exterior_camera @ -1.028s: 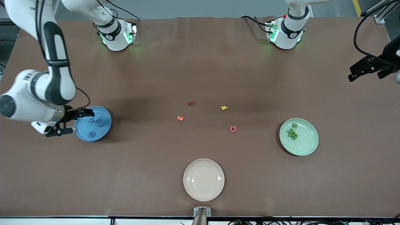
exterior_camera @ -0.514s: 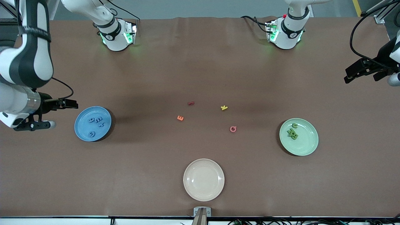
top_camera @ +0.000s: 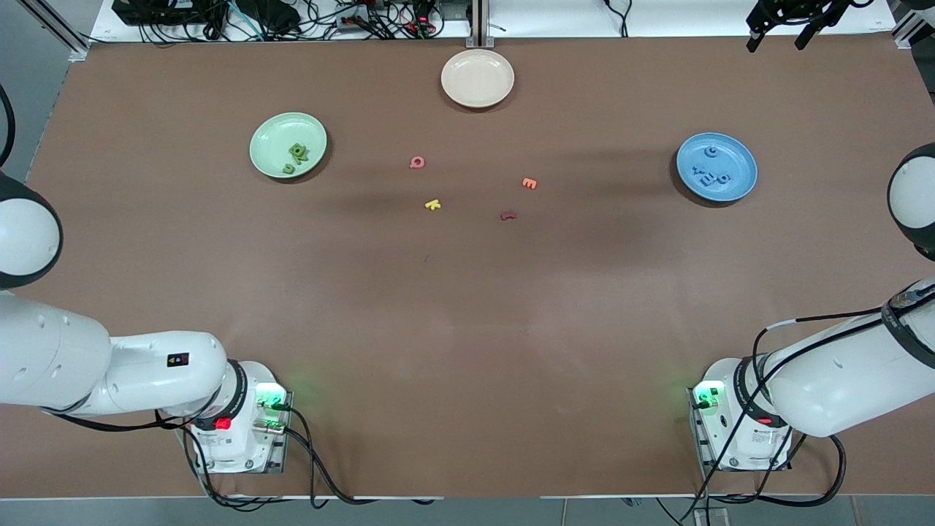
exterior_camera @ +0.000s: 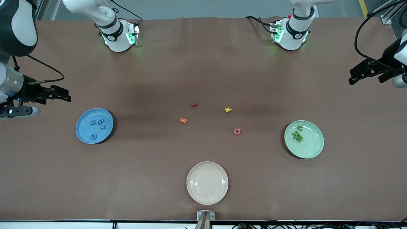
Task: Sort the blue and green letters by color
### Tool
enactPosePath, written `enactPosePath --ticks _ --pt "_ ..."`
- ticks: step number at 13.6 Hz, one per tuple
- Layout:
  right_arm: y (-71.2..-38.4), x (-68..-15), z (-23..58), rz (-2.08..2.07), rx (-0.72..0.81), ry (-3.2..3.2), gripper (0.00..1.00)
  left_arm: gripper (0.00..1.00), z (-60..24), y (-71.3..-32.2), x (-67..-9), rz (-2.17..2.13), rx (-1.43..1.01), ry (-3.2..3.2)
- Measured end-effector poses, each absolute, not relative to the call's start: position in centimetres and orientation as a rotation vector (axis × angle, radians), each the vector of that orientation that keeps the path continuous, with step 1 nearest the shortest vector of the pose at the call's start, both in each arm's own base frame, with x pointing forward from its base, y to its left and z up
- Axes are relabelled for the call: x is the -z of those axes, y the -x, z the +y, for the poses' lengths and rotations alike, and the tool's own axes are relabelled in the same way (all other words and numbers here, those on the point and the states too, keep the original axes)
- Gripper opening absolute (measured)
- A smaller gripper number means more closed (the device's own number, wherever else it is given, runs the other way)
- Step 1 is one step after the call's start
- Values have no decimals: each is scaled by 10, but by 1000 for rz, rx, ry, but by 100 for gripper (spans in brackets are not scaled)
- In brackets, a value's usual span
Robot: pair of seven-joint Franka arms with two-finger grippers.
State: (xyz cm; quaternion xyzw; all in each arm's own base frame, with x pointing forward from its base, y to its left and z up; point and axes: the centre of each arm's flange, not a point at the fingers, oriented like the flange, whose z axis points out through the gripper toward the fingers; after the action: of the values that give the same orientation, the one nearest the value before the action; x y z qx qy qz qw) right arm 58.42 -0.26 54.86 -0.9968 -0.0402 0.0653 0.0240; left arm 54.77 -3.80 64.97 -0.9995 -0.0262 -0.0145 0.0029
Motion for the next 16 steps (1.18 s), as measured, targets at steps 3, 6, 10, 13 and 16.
enactPosePath --ticks 3,6,10,13,16 --pt "-585 -546 -1 -132 -209 3076 99 100 -37 -550 -648 -86 56 3136" --pt "-587 -543 -5 -140 -210 3055 99 100 -34 -552 -647 -94 57 3136" --pt "-582 -558 -1 -132 -174 3103 99 100 -31 -553 -647 -101 61 3136" --pt "-578 -569 6 -134 -135 3114 99 100 -30 -553 -647 -103 61 3136" --pt "-580 -570 7 -139 -110 3114 100 100 -31 -553 -649 -102 77 3136"
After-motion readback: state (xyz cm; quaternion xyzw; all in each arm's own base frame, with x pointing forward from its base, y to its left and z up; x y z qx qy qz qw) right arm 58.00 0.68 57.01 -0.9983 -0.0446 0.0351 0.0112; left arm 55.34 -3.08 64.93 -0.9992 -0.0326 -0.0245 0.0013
